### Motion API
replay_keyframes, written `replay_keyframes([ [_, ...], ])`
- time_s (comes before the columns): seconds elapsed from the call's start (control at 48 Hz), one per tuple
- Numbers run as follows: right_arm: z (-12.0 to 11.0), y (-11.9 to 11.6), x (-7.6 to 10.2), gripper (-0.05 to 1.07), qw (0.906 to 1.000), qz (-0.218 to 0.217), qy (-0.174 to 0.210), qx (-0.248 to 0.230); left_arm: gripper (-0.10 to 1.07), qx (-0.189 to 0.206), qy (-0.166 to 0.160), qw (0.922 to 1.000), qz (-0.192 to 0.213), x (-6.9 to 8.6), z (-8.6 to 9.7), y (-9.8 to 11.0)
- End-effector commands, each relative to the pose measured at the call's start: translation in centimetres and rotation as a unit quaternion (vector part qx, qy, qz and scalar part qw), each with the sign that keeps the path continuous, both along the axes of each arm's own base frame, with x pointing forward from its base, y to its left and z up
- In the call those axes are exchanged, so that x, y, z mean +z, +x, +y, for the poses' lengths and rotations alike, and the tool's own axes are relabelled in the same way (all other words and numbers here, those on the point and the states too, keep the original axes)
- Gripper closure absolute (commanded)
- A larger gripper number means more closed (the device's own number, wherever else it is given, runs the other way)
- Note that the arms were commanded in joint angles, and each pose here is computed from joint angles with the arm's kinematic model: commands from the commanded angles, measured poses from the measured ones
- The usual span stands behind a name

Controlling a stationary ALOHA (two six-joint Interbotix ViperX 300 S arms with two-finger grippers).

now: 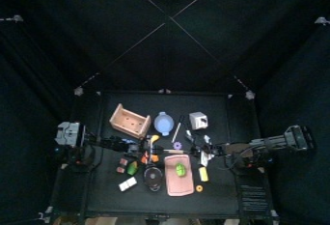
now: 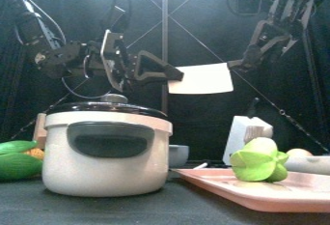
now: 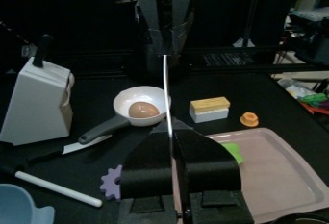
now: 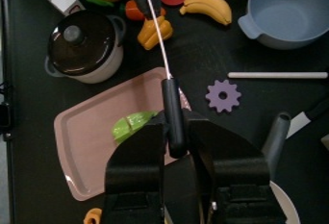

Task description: Cut starfruit

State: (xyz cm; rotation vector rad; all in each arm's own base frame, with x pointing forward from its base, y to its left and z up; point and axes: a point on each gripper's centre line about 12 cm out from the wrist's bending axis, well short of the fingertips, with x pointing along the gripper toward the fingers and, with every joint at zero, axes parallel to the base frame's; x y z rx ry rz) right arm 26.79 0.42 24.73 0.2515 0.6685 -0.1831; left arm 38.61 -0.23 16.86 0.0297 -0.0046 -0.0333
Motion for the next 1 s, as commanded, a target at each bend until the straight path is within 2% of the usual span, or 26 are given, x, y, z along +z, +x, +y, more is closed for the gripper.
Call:
replay_keyframes([
  [0.0, -0.1, 0.1, 0.4, 0.55, 1.0, -0.005, 0.005, -0.005, 0.79, -0.005, 0.0, 0.9997, -0.022, 1.3, -0.3, 0.6],
  [0.188, 1.0, -0.3, -0.3, 0.55, 0.9995, 0.009, 0.03, 0.002, 0.79, -0.029, -0.001, 0.9993, -0.022, 1.2, -2.2, 0.7],
  [0.438, 3.3, -1.3, -2.6, 0.55, 0.9973, 0.046, 0.046, 0.035, 0.79, -0.066, 0.0, 0.9978, -0.01, -0.1, -5.1, 1.4],
  [0.667, 3.9, -1.6, -4.8, 0.55, 0.9945, 0.084, 0.047, 0.042, 0.79, -0.086, -0.003, 0.9963, -0.007, -0.9, -7.0, 2.4],
  [0.979, 4.0, -1.8, -6.6, 0.55, 0.9907, 0.121, 0.051, 0.034, 0.79, -0.076, -0.015, 0.9967, 0.025, -2.9, -7.7, 3.1],
])
